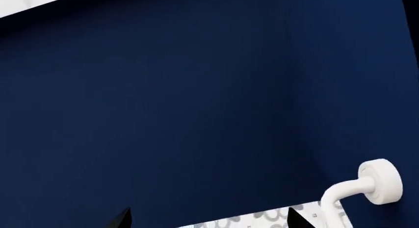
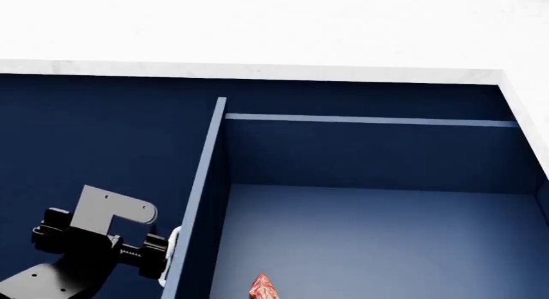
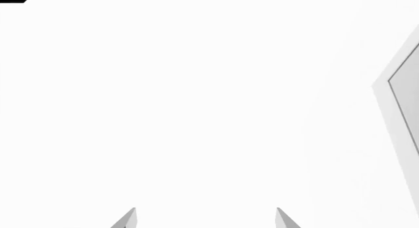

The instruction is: Close the left drawer.

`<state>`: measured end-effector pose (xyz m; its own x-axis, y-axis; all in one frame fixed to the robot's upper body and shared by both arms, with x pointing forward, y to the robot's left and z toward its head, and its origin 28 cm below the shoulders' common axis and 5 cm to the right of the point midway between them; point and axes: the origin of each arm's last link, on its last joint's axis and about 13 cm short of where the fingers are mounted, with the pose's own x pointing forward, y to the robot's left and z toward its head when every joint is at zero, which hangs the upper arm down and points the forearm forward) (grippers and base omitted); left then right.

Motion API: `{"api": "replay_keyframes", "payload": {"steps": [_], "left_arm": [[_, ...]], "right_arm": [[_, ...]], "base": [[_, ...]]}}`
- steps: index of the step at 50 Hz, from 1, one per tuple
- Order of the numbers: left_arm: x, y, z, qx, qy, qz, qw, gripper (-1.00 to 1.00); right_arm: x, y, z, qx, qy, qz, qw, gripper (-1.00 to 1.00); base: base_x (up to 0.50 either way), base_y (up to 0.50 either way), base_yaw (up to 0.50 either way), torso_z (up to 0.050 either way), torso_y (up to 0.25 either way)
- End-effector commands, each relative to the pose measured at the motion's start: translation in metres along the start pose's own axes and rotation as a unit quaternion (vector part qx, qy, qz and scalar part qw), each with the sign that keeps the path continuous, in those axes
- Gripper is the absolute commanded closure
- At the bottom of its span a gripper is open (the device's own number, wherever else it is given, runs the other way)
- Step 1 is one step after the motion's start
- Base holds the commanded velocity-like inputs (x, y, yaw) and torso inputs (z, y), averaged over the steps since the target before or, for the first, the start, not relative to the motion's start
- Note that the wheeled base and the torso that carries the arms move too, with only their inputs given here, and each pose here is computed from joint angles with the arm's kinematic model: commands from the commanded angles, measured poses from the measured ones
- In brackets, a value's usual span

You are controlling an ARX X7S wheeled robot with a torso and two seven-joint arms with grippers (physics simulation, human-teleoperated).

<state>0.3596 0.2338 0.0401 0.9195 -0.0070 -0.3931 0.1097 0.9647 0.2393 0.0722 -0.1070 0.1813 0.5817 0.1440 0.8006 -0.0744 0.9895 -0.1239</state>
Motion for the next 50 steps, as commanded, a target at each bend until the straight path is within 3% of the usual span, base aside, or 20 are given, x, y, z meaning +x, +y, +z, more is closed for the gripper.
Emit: {"api": "replay_keyframes", "payload": {"steps": [1, 14, 27, 50], "left_arm": [[0.001, 0.008, -0.011, -0.007, 0.008, 0.015, 1.0, -1.0], [0.002, 0.01, -0.028, -0.003, 0.022, 0.023, 0.999, -1.0], [-0.004, -0.005, -0.052, 0.008, 0.046, 0.009, 0.999, -1.0], [-0.012, -0.038, -0.049, 0.035, 0.016, -0.064, 0.997, -1.0]], "right_arm": [[0.0, 0.0, 0.0, 0.001, 0.001, 0.001, 1.0, -1.0], [0.0, 0.0, 0.0, 0.0, 0.002, 0.003, 1.0, -1.0], [0.0, 0.0, 0.0, 0.0, 0.002, 0.003, 1.0, -1.0], [0.0, 0.0, 0.0, 0.0, 0.002, 0.002, 1.0, -1.0]], "base": [[0.0, 0.0, 0.0, 0.0, 0.0], [0.0, 0.0, 0.0, 0.0, 0.0], [0.0, 0.0, 0.0, 0.0, 0.0], [0.0, 0.0, 0.0, 0.0, 0.0]]}}
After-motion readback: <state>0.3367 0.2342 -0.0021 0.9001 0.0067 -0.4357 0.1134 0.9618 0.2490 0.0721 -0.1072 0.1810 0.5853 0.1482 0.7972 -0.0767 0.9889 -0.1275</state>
